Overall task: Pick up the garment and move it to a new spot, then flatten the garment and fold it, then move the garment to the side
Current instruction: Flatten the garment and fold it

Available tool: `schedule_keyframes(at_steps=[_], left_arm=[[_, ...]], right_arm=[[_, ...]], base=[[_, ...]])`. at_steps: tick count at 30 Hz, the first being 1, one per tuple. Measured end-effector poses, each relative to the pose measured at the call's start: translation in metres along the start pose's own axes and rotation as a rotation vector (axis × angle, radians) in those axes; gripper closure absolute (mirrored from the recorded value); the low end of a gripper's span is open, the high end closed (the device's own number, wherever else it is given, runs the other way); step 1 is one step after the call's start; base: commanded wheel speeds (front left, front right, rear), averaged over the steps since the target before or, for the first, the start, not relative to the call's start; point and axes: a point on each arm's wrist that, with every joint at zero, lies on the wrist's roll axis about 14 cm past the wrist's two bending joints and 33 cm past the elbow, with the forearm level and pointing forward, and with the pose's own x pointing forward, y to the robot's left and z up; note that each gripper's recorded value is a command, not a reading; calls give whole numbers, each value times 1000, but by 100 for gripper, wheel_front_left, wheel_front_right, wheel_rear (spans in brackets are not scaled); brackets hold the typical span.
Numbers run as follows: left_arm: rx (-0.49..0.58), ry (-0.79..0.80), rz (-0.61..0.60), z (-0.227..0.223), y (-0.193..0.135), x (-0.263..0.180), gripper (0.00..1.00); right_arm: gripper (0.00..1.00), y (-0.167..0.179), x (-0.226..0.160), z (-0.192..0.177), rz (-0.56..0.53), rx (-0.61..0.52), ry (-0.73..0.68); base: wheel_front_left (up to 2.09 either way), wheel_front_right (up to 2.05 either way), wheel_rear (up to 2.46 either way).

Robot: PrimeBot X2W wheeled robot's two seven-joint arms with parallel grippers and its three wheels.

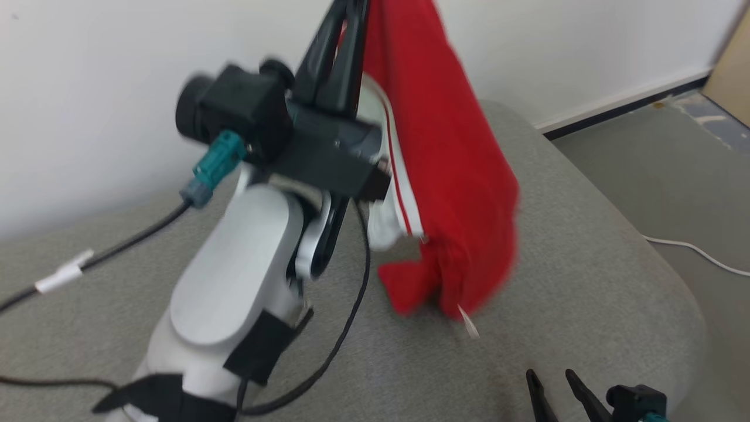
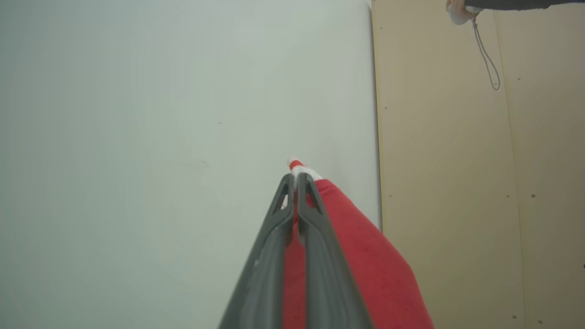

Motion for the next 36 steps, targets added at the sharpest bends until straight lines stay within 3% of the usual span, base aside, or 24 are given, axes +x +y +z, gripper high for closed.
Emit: schedule_keyframes(at_steps=[4, 7, 8, 14, 20, 25, 26, 27, 31, 36], left_arm=[[11, 198, 179, -58, 52, -63, 100], [28, 374, 343, -100, 98, -138, 100], [28, 374, 343, -100, 98, -138, 100], [27, 708, 704, -146, 159, -315, 100], [16, 831, 915, -141, 171, -413, 100], [4, 873, 951, -140, 164, -440, 100], [-6, 889, 958, -141, 162, -445, 58], [-20, 909, 962, -143, 159, -450, 0], [19, 924, 986, -133, 169, -457, 0], [136, 864, 911, -108, 193, -420, 0]], right_arm=[[0, 12, 8, -1, 39, -15, 16], [0, 30, 18, -1, 96, -33, 27], [0, 30, 18, -1, 96, -33, 27], [0, 67, 36, -6, 206, -68, 64], [0, 88, 43, -11, 270, -86, 90], [0, 88, 42, -10, 271, -86, 86], [0, 86, 41, -10, 267, -85, 86], [0, 84, 40, -10, 263, -84, 85], [0, 80, 37, -8, 250, -78, 75], [0, 71, 33, -8, 222, -63, 72]], base=[[0, 0, 0], [0, 0, 0], [0, 0, 0], [0, 0, 0], [0, 0, 0], [0, 0, 0], [0, 0, 0], [0, 0, 0], [0, 0, 0], [0, 0, 0]])
